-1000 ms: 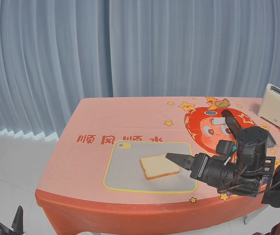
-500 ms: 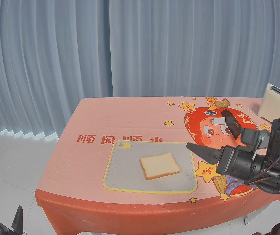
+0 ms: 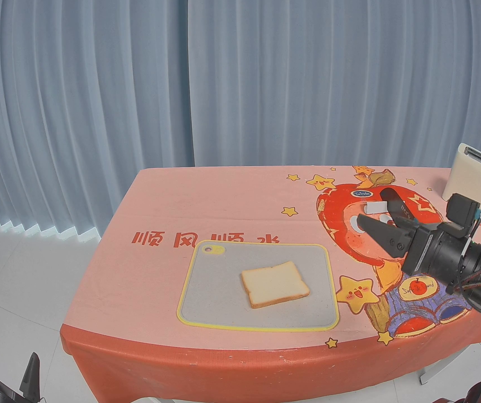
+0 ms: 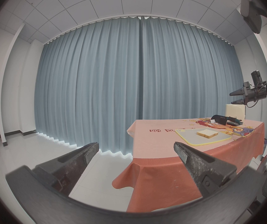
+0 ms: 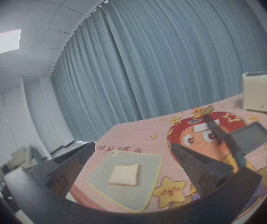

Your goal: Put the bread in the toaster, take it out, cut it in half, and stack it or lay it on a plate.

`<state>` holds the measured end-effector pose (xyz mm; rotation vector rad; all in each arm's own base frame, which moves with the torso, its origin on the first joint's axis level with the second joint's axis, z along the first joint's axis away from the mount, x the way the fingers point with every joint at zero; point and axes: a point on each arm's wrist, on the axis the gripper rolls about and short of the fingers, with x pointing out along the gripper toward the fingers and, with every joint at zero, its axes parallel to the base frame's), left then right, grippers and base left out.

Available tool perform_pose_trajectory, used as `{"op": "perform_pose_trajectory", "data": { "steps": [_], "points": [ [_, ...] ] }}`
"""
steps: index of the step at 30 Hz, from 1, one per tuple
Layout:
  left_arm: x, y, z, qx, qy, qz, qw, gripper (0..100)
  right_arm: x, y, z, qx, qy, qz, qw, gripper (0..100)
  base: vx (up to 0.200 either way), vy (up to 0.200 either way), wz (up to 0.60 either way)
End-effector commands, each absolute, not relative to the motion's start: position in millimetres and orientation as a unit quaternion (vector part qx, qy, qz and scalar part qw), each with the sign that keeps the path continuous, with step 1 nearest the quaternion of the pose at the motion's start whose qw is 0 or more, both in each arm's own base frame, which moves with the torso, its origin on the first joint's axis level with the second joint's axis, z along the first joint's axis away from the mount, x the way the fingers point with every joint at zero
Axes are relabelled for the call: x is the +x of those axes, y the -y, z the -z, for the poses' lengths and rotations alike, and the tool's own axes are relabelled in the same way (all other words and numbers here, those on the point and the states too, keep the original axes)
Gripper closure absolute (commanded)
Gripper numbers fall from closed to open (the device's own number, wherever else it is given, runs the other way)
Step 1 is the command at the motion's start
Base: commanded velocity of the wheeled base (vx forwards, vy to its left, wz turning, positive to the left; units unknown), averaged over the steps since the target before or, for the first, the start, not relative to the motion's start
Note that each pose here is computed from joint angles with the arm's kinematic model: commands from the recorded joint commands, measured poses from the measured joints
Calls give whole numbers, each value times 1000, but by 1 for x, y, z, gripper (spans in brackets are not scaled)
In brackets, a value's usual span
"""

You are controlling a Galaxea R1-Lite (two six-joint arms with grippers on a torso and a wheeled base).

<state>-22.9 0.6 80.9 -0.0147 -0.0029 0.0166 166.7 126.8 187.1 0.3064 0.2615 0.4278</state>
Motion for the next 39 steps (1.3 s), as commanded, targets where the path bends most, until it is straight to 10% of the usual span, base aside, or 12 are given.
{"op": "perform_pose_trajectory", "data": {
  "steps": [1, 39],
  "points": [
    [-22, -1, -76, -8, -5, -8, 1000, 0, 172, -112, -190, 130, -108, -157, 973, 0, 0, 0, 0],
    [-22, -1, -76, -7, -5, -9, 1000, 0, 177, -79, -199, 85, -70, -82, 991, 0, 0, -5, 0]
  ]
}}
